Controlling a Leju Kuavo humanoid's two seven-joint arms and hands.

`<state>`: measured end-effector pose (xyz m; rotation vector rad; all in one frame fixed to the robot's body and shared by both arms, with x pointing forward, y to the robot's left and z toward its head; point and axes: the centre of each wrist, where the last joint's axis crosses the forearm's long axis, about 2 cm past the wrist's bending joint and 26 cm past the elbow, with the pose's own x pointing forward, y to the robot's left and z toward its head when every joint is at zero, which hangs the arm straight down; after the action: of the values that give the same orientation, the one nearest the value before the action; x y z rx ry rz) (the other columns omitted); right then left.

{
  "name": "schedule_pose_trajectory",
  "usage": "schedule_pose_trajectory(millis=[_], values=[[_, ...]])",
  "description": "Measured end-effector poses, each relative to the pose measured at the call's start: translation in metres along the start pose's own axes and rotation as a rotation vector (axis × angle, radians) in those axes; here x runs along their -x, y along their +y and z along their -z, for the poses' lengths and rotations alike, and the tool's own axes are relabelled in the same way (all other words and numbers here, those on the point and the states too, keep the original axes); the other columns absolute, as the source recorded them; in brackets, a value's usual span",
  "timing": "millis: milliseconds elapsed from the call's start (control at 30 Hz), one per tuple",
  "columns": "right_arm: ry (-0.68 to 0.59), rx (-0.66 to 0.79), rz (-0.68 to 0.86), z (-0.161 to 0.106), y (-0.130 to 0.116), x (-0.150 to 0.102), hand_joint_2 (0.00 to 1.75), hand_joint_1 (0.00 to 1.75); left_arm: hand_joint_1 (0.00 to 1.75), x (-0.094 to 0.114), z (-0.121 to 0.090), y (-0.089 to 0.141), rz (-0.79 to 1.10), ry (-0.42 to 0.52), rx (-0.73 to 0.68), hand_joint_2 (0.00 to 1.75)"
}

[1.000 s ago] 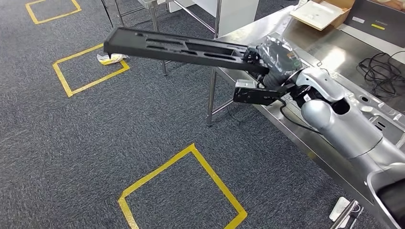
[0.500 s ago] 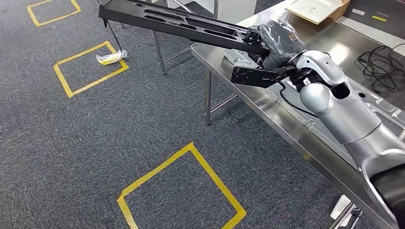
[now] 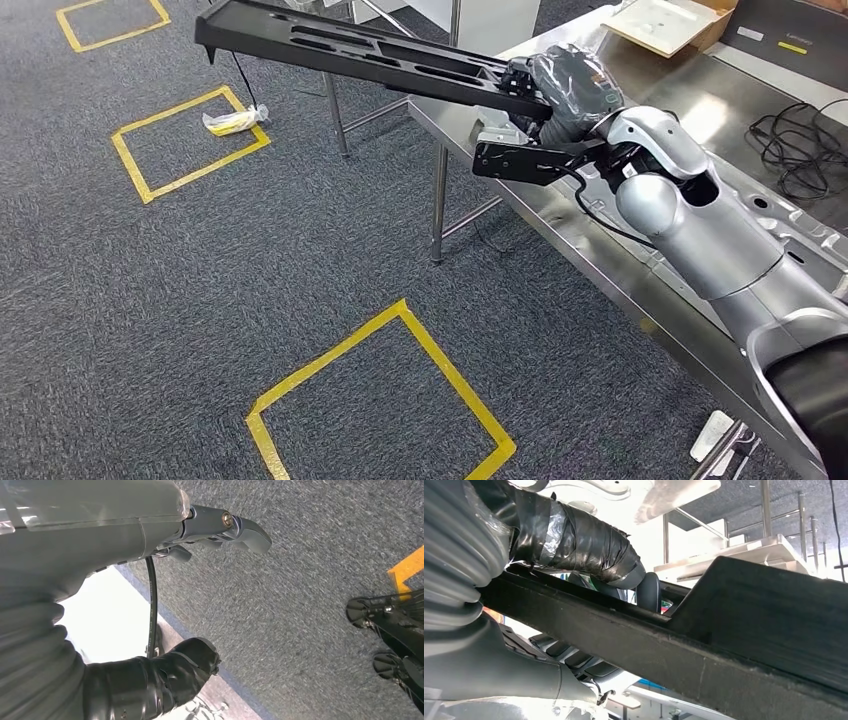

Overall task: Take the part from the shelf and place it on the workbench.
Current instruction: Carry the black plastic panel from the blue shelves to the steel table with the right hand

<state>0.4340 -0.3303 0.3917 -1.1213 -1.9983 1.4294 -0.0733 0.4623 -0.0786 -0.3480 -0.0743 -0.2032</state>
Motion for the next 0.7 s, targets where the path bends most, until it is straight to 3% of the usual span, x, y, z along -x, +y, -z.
schedule_pose_trajectory(millis=[233,700], values=[[0.008,0.030,-0.046,0.000,0.002,-0.002,1.75,1.75,0.00,0.001,-0.002,0.003,0.010,0.000,-0.011,1.75],[0.028,-0.017,-0.051,-0.010,0.030,-0.008,1.75,1.75,0.00,-0.002,-0.003,0.006,0.079,0.013,-0.013,1.75]])
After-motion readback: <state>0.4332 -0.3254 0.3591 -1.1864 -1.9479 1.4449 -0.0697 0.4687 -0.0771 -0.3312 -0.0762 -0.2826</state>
